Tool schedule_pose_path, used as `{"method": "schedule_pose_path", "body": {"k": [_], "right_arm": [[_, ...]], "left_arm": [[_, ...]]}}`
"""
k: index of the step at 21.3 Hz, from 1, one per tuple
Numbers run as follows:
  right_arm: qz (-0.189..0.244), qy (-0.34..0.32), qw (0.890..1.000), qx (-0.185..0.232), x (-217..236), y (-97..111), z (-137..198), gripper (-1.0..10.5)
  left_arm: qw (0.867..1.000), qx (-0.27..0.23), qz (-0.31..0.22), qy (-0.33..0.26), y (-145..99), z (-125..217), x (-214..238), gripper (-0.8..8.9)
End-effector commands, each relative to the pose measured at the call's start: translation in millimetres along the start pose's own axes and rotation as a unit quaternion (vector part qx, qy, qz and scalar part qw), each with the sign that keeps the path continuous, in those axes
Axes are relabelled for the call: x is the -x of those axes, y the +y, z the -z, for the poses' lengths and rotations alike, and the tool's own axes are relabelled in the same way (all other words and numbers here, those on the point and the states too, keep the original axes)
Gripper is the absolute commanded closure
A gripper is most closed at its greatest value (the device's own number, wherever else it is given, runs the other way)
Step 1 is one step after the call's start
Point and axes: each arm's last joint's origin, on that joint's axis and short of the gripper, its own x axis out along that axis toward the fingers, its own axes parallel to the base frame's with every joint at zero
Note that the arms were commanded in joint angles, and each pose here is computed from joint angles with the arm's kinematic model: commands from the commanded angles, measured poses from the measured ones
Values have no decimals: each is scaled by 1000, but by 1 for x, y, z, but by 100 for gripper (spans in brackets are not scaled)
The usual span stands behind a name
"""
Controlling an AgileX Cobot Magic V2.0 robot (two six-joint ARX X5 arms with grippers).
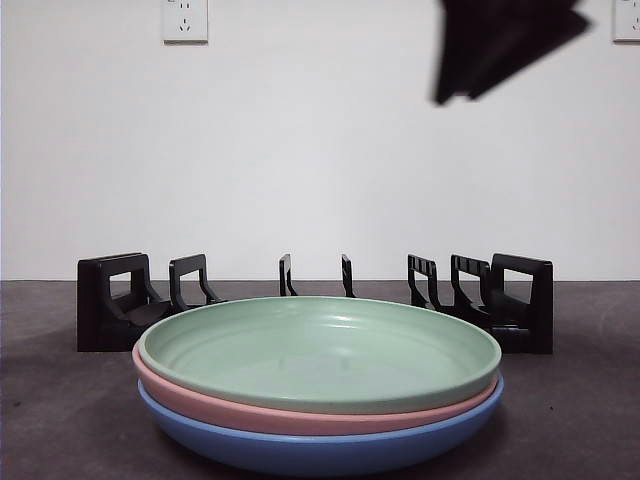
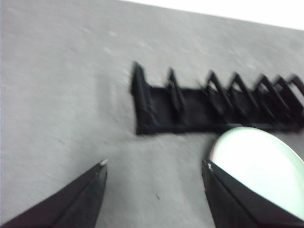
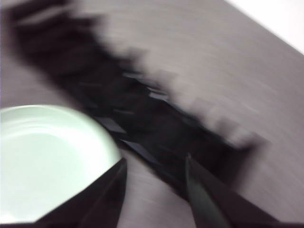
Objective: Place the plate
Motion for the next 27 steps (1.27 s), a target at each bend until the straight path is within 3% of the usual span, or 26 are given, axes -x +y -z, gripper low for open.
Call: {"method": "schedule_pose_path", "body": {"k": [1,5,10,11,12,27], "right_arm": [[31,2,998,-46,5,-22,13,742],[77,-14,990,-118,25,-51,44,740],[98,1,986,-132,44,-57,56,768],[96,3,987,-130,46,-56,57,969],[95,-1,987,-127,47,-56,57,926],[99,-6,987,-128,48,-56,56,926]], "left_arm": [[1000,4,-5,-22,-1,-6,2,504],[999,5,-25,-42,-1,-10,1,504],[999,6,-25,-44,-1,-10,1,530],[999,5,-23,-42,-1,-10,1,796],[999,5,-22,-44,-1,-10,1,802],[999,6,-20,-47,-2,-11,1,806]]}}
